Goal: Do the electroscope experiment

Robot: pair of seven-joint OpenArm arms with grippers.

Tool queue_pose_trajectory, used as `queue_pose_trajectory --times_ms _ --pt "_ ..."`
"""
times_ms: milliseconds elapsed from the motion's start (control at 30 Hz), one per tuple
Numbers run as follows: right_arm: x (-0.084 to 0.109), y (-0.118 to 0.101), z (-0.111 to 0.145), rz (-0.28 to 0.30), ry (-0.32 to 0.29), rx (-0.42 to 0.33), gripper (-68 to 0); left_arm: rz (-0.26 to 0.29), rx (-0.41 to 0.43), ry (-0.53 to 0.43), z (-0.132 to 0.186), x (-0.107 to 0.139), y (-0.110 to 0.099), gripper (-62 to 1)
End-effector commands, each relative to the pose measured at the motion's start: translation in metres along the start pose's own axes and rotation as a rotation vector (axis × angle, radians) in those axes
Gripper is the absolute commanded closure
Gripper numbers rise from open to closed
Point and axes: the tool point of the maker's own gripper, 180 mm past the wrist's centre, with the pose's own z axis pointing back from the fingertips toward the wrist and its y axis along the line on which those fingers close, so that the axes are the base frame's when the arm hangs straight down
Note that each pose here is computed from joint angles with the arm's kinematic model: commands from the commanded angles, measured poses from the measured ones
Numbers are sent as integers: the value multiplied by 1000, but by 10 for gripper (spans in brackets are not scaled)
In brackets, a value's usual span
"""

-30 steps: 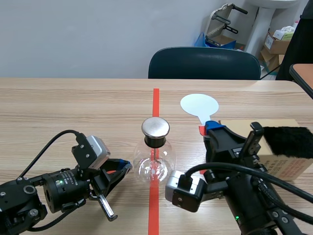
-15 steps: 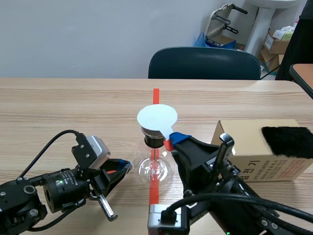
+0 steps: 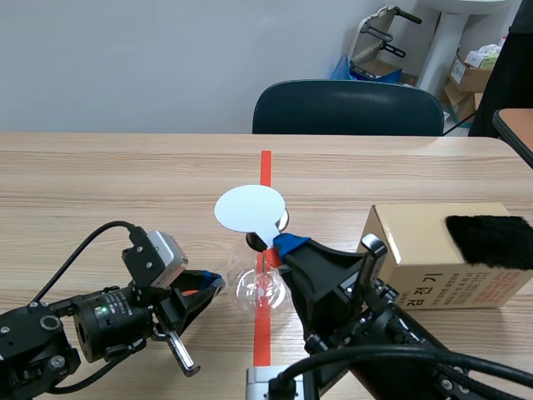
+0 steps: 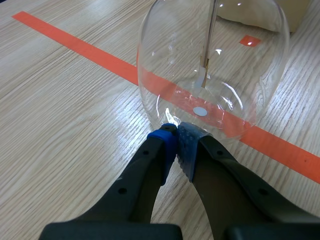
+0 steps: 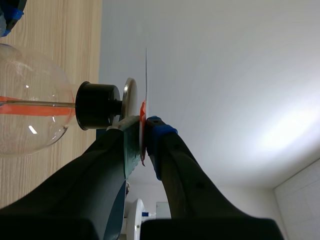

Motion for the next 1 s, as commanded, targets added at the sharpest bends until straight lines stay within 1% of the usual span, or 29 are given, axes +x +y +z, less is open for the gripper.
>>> queue_pose_trajectory --times_ms 0,100,167,333,433,733,833,967 --pt "-7 -10 -4 21 10 -35 -15 2 0 -32 -2 9 0 -30" --pt "-8 -10 -4 21 14 -35 -15 2 0 -32 -2 9 0 -29" --pt "-11 -10 -4 21 29 -36 -15 2 0 -32 -2 9 0 -30" --pt "-25 -11 -3 19 110 -36 -15 2 0 -32 -2 9 0 -30" --pt "-40 -11 -1 18 191 -38 -15 2 0 -32 -2 9 0 -29" --pt "-90 -11 17 12 490 -40 -15 2 0 -32 -2 9 0 -29" --pt "-102 -11 24 11 567 -40 -15 2 0 -32 -2 9 0 -30" --pt "-114 -11 33 10 650 -41 -15 2 0 -32 -2 9 0 -30"
